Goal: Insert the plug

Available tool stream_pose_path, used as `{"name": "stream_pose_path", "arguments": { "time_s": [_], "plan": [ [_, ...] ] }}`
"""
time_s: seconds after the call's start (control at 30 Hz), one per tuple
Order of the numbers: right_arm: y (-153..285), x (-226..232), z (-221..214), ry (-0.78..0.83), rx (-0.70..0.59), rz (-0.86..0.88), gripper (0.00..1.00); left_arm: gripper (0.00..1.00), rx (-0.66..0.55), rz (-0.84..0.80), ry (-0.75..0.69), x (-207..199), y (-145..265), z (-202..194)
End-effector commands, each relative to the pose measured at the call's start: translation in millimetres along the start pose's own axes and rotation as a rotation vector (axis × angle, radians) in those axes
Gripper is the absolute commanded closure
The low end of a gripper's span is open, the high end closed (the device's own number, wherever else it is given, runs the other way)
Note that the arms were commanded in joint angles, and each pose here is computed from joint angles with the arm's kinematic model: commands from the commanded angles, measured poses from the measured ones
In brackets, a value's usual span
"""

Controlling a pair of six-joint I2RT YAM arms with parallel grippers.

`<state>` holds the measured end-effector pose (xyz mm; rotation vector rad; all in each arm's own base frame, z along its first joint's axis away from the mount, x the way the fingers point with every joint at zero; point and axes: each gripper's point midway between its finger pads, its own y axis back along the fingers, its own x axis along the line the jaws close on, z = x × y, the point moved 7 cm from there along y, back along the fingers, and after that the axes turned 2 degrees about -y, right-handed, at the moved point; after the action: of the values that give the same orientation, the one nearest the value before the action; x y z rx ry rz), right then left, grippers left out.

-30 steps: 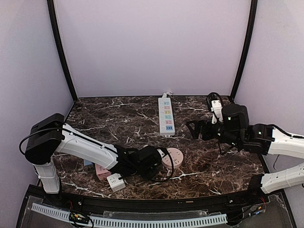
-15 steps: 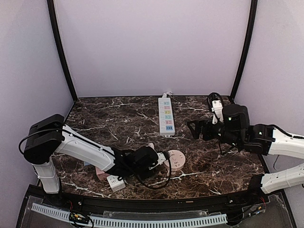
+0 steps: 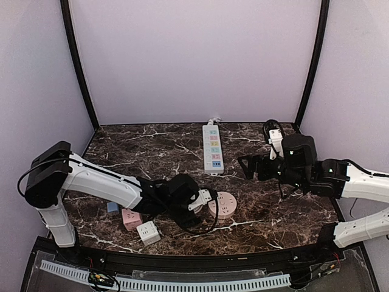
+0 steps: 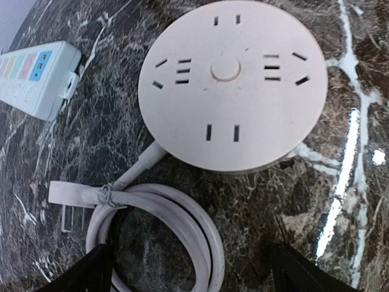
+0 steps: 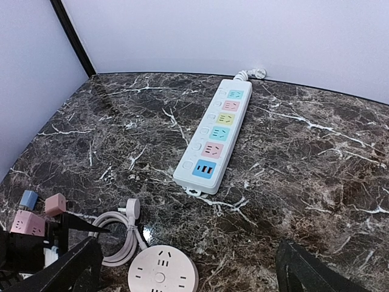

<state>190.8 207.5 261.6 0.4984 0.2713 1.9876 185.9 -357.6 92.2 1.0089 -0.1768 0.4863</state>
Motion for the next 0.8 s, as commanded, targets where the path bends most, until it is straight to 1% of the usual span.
{"name": "stream_pose_path", "arguments": {
  "time_s": [0.0,0.13,0.17,0.2,0.23,0.27,0.3,0.33,0.37,0.4,0.47,0.53,0.6,0.63,0.67,0.7,0.73,0.77],
  "plan": [
    [1,5,6,0.001,-0.039,0.038,0.01,0.02,-0.070,-0.072,0.077,2,52,17],
    [0,12,4,0.037,-0.065,0.116,0.01,0.01,-0.139,-0.043,0.188,11,84,14],
    [0,15,2,0.053,-0.064,0.148,0.01,0.01,-0.134,-0.031,0.223,11,87,8],
    [-1,20,2,0.071,-0.061,0.186,0.01,0.01,-0.163,0.012,0.248,20,100,9],
    [-2,25,2,0.087,-0.061,0.225,0.01,0.01,-0.154,0.032,0.296,21,103,2],
    [-4,31,1,0.103,-0.047,0.267,0.01,0.01,-0.176,0.092,0.330,31,115,1],
    [-5,36,-1,0.118,-0.032,0.308,0.01,0.01,-0.167,0.120,0.372,33,119,-6],
    [-8,42,-3,0.125,-0.014,0.343,0.01,0.01,-0.182,0.188,0.407,43,130,-8],
    [-10,48,-5,0.129,0.001,0.377,0.02,0.01,-0.170,0.240,0.447,48,133,-15],
    [-12,53,-8,0.136,0.014,0.412,0.01,0.01,-0.188,0.262,0.471,52,141,-15],
    [-15,69,-13,0.142,0.013,0.507,0.01,0.01,-0.186,0.306,0.513,58,149,-21],
    [-16,88,-27,0.178,0.024,0.633,0.01,0.01,-0.170,0.341,0.541,63,154,-27],
    [-16,106,-42,0.244,0.025,0.703,0.01,0.02,-0.120,0.393,0.572,68,160,-37],
    [-17,114,-48,0.278,0.026,0.719,0.01,0.02,-0.125,0.425,0.616,74,167,-38],
    [-19,122,-54,0.305,0.034,0.726,0.01,0.02,-0.100,0.439,0.622,75,169,-44],
    [-21,130,-57,0.323,0.039,0.734,0.01,0.02,-0.112,0.463,0.662,79,175,-45],
    [-27,138,-66,0.340,0.061,0.738,0.01,0.02,-0.098,0.473,0.669,80,178,-49],
    [-29,148,-72,0.350,0.067,0.746,0.03,0.02,-0.111,0.481,0.694,82,183,-51]
  ]
}}
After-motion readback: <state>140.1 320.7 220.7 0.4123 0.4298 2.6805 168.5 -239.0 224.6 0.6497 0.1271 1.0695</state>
